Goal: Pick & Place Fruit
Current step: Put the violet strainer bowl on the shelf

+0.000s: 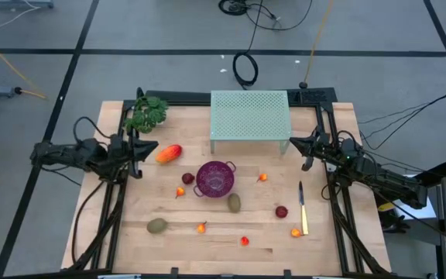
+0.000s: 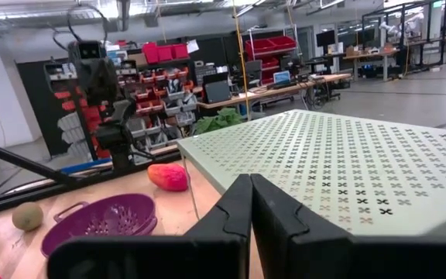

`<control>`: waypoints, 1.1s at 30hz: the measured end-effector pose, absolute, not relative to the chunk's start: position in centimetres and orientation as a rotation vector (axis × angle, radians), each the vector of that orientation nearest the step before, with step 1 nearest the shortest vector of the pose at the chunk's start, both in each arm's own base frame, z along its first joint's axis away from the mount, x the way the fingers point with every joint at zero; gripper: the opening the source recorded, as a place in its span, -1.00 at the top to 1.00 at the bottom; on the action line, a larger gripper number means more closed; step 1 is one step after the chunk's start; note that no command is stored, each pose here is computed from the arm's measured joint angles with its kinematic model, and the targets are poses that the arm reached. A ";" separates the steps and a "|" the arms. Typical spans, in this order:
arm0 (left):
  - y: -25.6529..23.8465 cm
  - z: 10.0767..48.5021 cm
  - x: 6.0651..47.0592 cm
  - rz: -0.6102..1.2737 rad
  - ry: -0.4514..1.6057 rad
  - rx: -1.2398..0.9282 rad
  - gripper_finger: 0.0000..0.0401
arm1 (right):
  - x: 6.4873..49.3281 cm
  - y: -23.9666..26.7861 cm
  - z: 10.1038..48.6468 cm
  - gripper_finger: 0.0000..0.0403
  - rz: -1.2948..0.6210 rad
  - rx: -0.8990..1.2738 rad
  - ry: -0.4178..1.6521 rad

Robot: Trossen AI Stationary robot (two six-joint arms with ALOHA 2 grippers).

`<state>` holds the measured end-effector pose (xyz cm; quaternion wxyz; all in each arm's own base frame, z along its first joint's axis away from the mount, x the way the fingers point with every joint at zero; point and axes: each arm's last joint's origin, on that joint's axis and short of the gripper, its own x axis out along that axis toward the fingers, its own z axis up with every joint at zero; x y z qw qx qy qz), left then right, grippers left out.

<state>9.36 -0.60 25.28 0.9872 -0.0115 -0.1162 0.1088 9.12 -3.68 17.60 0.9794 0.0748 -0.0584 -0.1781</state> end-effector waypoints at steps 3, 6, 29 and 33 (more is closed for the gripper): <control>-0.8 27.1 10.5 0.236 -0.140 0.001 0.89 | 9.1 -3.7 17.6 1.00 -0.358 0.151 -0.118; -1.0 28.9 12.1 0.273 -0.051 0.025 0.89 | 9.1 -3.7 17.6 1.00 -0.359 0.151 -0.118; 1.3 31.5 21.4 0.423 0.614 -0.313 0.89 | 9.1 -3.7 17.6 1.00 -0.358 0.151 -0.117; 2.6 30.5 22.3 0.447 0.654 -0.416 0.89 | 9.1 -3.7 17.6 1.00 -0.356 0.151 -0.116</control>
